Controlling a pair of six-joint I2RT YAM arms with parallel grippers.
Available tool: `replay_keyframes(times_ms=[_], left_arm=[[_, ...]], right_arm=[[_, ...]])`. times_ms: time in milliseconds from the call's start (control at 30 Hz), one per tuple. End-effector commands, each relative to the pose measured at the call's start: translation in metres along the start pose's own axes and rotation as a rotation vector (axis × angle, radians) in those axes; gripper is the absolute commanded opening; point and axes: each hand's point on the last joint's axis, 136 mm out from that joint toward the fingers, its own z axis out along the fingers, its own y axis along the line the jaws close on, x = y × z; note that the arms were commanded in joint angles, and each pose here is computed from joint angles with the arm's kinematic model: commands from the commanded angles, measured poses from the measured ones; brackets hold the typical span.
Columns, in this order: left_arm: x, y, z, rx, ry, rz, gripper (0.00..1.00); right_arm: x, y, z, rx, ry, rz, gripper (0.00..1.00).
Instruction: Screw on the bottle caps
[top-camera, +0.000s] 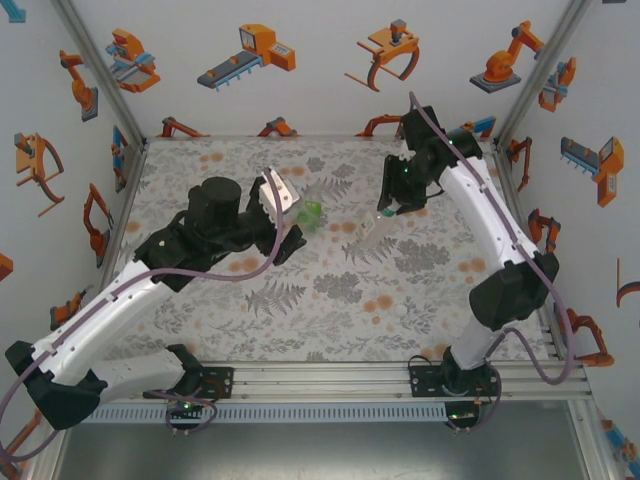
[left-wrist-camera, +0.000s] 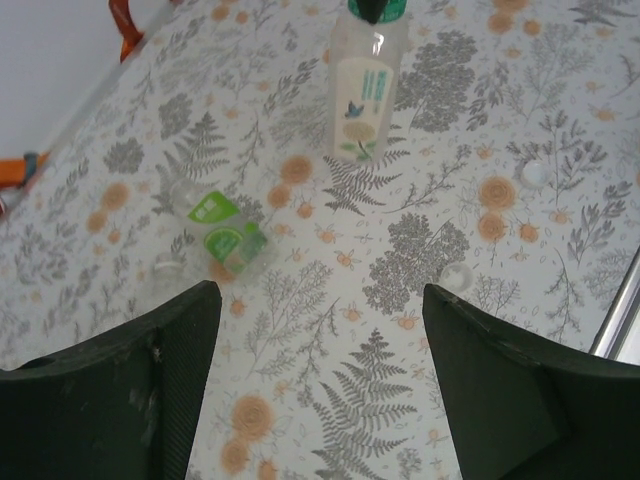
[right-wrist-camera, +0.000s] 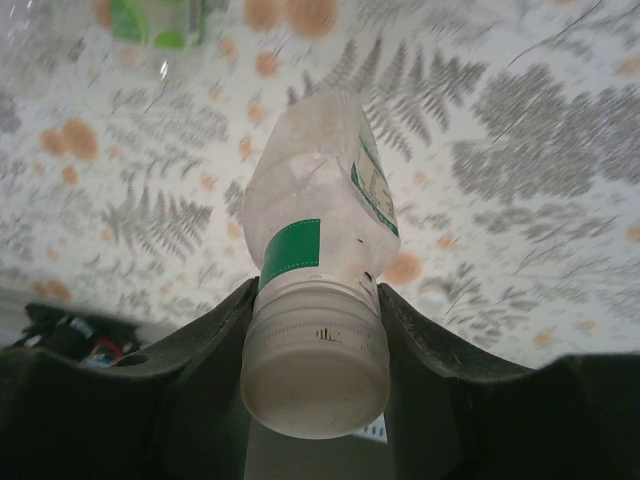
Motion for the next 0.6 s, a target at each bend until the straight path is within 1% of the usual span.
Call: replay_keyframes(times_ms=[0,67,167,333,567], left_arm=[[0.024,0.029,0.003,-0.159,0.075,-0.221,0.76],[0.037,0.038,0.001,-0.202,0.12,-0.301,0.76],[0.049,0.04,-0.002,-0.216,0.156,-0.379,0.75],[0.057,0.037,-0.008,-0.214,0.147,-0.436,0.75],[0.067,0.036,-0.015,-0.229,0.154,-0.487,0.73]], right_arm=[[-0.029,-0.021,0.005,0.083,-0.037,-0.041,0.24],[-0.045,-0.027,0.015,0.094,-0.037,-0.036,0.24],[-0.066,-0.037,0.032,0.115,-0.019,-0.034,0.25],[-0.093,-0.059,0.052,0.204,-0.005,-0.067,0.24],[-0.112,-0.071,0.069,0.261,-0.022,-0.116,0.25]])
